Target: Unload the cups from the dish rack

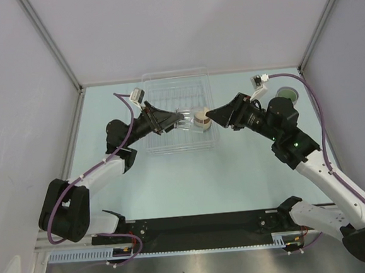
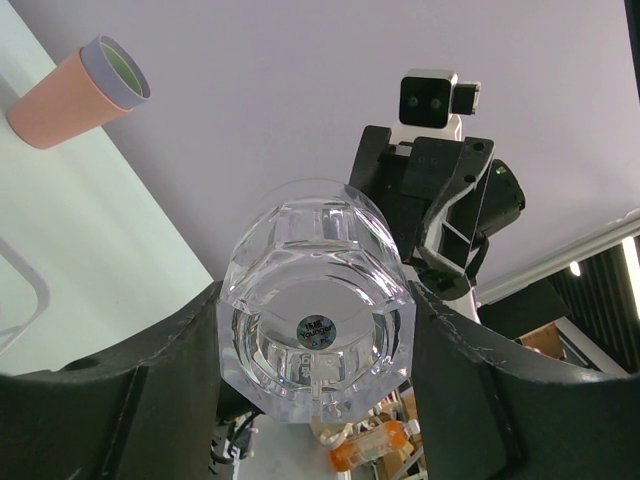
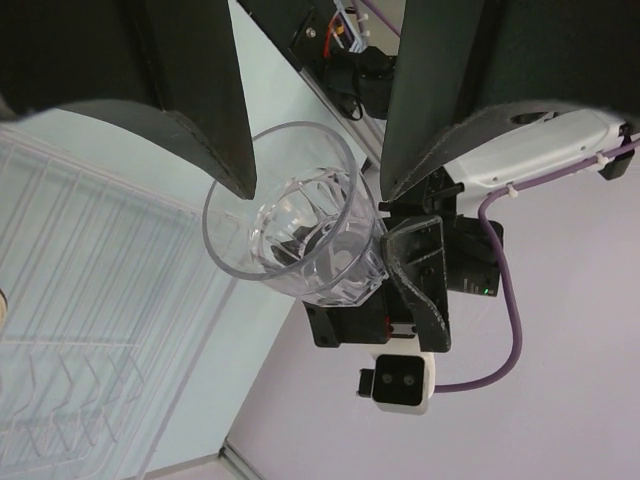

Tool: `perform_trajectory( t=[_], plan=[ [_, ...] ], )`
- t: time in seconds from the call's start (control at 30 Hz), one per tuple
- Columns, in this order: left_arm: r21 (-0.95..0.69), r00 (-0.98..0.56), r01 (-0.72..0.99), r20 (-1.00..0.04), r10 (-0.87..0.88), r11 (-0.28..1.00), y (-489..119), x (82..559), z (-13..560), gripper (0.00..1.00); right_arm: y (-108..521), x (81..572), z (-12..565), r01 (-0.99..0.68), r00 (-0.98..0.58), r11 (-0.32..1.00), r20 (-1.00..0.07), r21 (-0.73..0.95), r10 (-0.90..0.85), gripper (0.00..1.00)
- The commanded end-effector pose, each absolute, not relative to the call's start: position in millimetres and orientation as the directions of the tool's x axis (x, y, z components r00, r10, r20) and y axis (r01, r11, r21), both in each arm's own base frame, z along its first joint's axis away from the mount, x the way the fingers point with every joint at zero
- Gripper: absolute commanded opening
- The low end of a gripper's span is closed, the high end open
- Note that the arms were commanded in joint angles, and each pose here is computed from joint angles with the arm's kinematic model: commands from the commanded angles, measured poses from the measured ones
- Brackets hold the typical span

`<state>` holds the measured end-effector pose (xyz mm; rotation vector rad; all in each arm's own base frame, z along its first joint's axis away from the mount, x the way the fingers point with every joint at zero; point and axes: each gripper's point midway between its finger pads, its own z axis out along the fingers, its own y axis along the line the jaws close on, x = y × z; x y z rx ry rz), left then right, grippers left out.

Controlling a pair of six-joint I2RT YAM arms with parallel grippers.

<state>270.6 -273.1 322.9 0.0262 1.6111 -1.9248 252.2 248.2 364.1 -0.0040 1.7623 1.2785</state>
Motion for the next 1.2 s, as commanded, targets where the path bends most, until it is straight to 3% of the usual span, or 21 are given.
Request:
perform_trajectory(
  t=[0.0, 0.3, 0.37, 0.5, 0.67, 0.73, 0.77, 0.8, 0.87, 0.9, 0.97, 1.03, 1.17],
  plan=[
    [-0.826, -0.762, 0.556, -0.462, -0.453, -0.092, -273, 267, 349, 0.00, 267, 245, 384, -0.568, -0.578, 0.366, -0.674, 0.737, 0.460, 0.58],
    [-0.830, -0.773, 0.548, -0.454, -0.443, -0.106, -273, 260, 347, 0.00, 297, 246, 383, -0.597, -0.640, 0.258, -0.646, 0.759, 0.417, 0.54],
    [-0.831, -0.773, 0.546, -0.453, -0.444, -0.104, -273, 260, 347, 0.00, 300, 246, 382, -0.594, -0.649, 0.250, -0.639, 0.765, 0.413, 0.47],
    [-0.834, -0.775, 0.543, -0.452, -0.441, -0.100, -273, 259, 345, 0.00, 298, 249, 381, -0.584, -0.643, 0.265, -0.637, 0.767, 0.426, 0.00],
    [-0.844, -0.782, 0.528, -0.441, -0.439, -0.093, -274, 262, 342, 0.03, 295, 245, 383, -0.592, -0.633, 0.273, -0.647, 0.759, 0.425, 0.00],
    [-0.844, -0.784, 0.528, -0.443, -0.435, -0.092, -275, 263, 343, 0.30, 294, 245, 383, -0.590, -0.633, 0.275, -0.646, 0.759, 0.427, 0.00],
    [-0.843, -0.782, 0.530, -0.445, -0.436, -0.089, -275, 264, 343, 0.48, 291, 245, 384, -0.586, -0.625, 0.289, -0.649, 0.757, 0.433, 0.00],
    [-0.856, -0.791, 0.511, -0.435, -0.430, -0.073, -276, 268, 342, 0.74, 290, 243, 386, -0.592, -0.616, 0.295, -0.657, 0.750, 0.434, 0.00],
    [-0.853, -0.774, 0.522, -0.466, -0.429, -0.016, -276, 274, 340, 0.87, 280, 245, 386, -0.570, -0.599, 0.346, -0.665, 0.746, 0.447, 0.00],
    [-0.883, -0.794, 0.467, -0.440, -0.419, 0.044, -277, 282, 334, 1.00, 276, 244, 389, -0.585, -0.571, 0.372, -0.692, 0.721, 0.442, 0.00],
    [-0.853, -0.742, 0.502, -0.511, -0.434, 0.146, -273, 293, 334, 1.00, 261, 245, 396, -0.565, -0.529, 0.448, -0.721, 0.692, 0.447, 0.00],
    [-0.849, -0.730, 0.471, -0.527, -0.435, 0.238, -268, 305, 329, 1.00, 250, 244, 414, -0.589, -0.464, 0.491, -0.766, 0.642, 0.445, 0.00],
    [-0.840, -0.696, 0.373, -0.534, -0.480, 0.393, -254, 330, 312, 1.00, 216, 257, 417, -0.456, -0.406, 0.673, -0.809, 0.583, 0.426, 0.00]
  ],
)
